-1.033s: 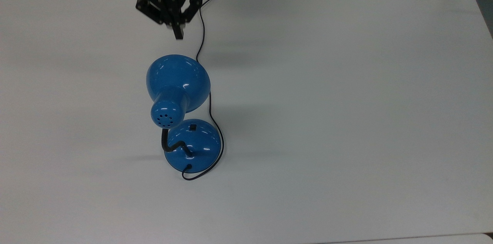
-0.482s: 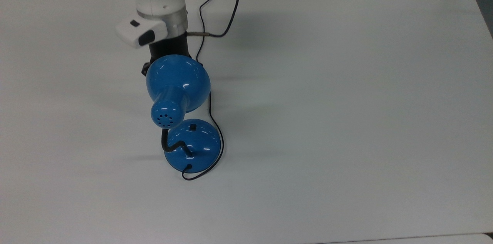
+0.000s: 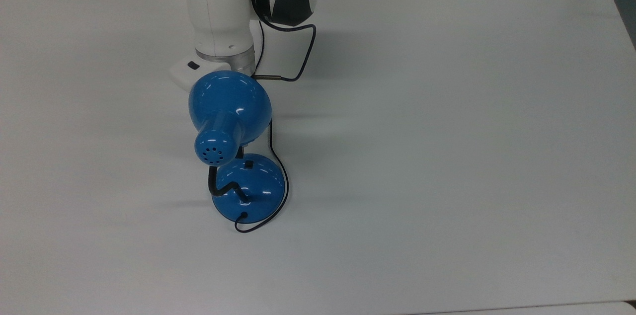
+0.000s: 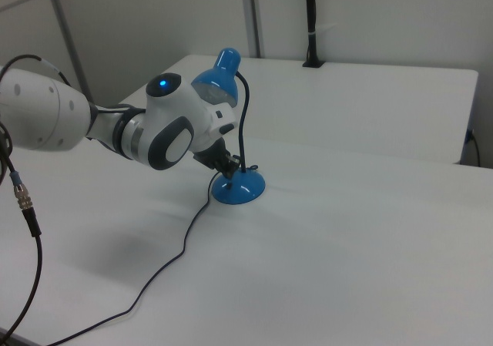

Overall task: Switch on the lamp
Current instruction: 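Move the gripper down toward the switch on the blue lamp base, then press the switch on the lamp base with the gripper fingertips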

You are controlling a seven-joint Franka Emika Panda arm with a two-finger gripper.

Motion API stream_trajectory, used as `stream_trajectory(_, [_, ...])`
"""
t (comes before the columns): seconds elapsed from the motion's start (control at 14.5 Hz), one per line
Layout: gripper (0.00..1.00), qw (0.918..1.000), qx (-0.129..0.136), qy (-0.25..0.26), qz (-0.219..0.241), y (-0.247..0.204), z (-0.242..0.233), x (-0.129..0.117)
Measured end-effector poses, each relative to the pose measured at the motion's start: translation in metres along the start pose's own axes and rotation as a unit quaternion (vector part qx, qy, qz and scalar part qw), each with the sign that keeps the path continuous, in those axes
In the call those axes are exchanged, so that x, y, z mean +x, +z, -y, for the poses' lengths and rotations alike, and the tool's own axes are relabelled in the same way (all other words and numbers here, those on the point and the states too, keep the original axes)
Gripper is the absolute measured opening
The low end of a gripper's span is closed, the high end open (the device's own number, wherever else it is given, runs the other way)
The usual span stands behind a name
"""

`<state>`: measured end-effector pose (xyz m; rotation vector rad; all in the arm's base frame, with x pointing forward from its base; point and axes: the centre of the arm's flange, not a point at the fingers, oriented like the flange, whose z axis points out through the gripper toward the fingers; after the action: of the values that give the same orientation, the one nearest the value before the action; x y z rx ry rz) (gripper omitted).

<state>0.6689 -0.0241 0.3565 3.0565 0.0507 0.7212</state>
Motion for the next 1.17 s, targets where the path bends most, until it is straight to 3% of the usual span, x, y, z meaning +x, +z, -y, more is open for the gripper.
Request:
stream_trajectory(0.62, [0.01,1.0,0.002,-0.002,0.005,0.019,0.006,-0.005])
stream_trajectory(1.17, [0.01,0.9999,0.008,0.005,-0.004,0.034,0.022,0.007])
